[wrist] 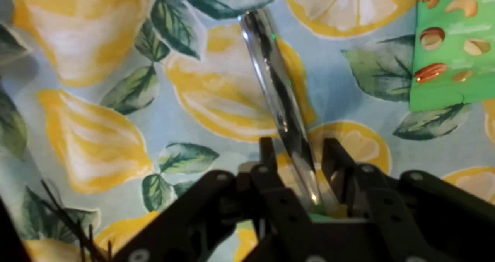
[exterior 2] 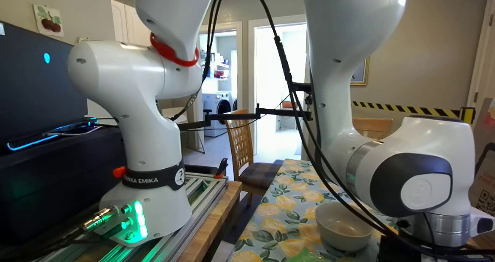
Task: Put one green sachet on the silver spoon then use the spoon to place the sachet in the grey bowl.
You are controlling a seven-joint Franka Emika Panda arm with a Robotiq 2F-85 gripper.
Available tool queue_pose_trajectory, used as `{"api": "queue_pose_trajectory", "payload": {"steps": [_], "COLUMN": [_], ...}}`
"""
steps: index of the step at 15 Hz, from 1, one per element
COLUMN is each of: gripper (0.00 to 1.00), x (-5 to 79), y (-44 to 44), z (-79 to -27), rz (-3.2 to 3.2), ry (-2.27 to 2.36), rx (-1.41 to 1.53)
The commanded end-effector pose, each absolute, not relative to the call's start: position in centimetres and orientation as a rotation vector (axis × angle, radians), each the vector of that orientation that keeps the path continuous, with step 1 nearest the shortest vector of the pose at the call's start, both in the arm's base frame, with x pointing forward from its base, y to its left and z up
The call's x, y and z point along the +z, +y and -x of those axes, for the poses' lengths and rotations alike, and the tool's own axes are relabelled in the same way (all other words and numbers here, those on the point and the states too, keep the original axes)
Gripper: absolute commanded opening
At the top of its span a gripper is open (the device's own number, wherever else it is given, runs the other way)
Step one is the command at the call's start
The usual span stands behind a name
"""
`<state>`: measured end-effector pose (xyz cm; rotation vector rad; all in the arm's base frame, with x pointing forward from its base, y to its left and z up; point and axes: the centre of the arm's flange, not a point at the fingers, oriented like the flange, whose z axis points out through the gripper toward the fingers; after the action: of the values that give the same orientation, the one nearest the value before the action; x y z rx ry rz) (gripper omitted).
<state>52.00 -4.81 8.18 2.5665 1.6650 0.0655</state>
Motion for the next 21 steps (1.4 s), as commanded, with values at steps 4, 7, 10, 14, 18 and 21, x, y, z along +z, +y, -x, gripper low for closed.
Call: {"api": "queue_pose_trajectory", "payload": {"steps": [4,7,10,14,18,21], "gripper": [0.04,0.04,0.04,0.04,0.04,0.04], "x": [8.1,8.3,8.8,9.6,10.4,10.8], "y": [-4.8,-4.6,-4.3,-3.8,-3.4,-3.3], "z": [-53.2,-53.0,-52.6,-52.4,-52.2,-52.3], "rz": [-2.534,-2.523,-2.501,-2.465,-2.438,-2.423], "ry": [1.691,1.683,1.681,1.688,1.686,1.684], "rx": [0.036,0.033,0.024,0.029,0.052,0.073]}}
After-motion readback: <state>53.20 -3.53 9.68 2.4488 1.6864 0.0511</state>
